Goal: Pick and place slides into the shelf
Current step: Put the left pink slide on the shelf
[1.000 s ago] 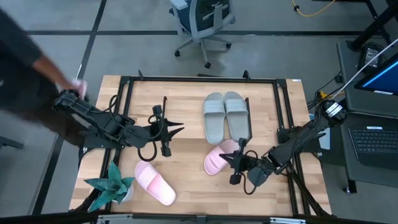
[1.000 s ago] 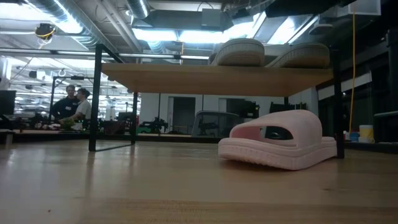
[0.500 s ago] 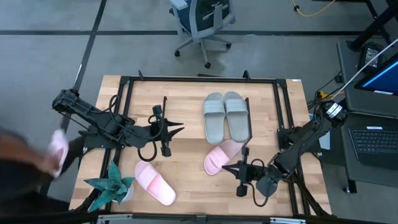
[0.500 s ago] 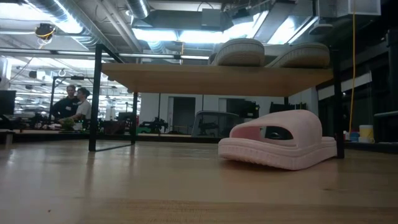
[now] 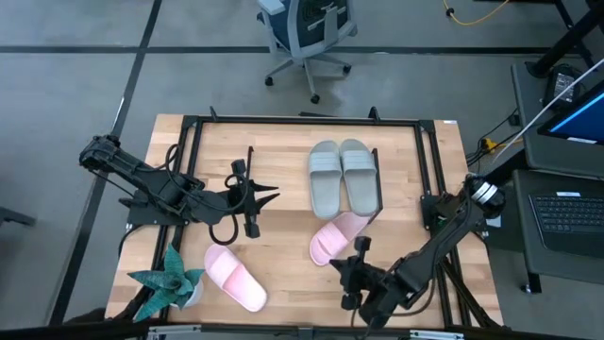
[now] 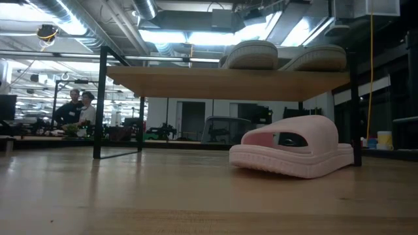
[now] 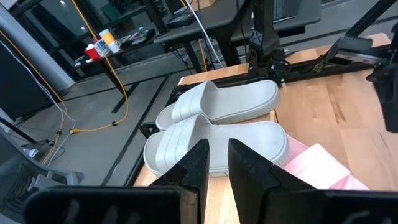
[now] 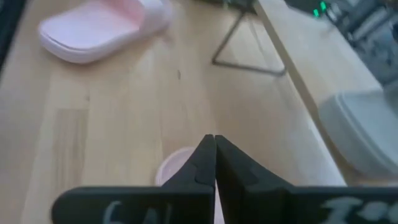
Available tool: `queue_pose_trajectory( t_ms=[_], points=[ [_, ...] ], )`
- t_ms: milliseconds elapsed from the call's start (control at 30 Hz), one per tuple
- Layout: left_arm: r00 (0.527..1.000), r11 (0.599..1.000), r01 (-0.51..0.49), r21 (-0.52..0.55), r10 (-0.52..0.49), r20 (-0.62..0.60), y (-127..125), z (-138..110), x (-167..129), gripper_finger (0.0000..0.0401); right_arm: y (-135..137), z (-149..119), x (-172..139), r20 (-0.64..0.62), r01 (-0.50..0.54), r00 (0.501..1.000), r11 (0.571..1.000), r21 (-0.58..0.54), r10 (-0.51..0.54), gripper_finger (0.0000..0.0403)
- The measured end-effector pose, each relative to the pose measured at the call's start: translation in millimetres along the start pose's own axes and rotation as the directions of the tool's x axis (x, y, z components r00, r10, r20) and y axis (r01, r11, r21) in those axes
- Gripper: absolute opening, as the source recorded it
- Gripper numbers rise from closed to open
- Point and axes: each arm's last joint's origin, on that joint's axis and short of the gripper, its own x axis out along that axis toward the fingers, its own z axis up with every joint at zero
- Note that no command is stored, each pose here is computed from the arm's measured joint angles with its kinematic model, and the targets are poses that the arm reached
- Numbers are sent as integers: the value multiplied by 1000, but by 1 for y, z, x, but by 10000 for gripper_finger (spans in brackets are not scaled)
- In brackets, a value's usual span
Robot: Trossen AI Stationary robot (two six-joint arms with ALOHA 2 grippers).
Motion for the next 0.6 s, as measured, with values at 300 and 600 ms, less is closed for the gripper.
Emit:
queue_pose_trajectory(
  t_ms=[300, 600],
  points=[
    [1000, 1000, 0, 0, 0, 0, 0, 0, 0, 52, 8, -13, 12, -53, 43, 998, 996, 74, -39, 5],
    [1000, 1000, 0, 0, 0, 0, 0, 0, 0, 52, 6, -12, 17, -72, 28, 997, 992, 120, -19, 14]
  ],
)
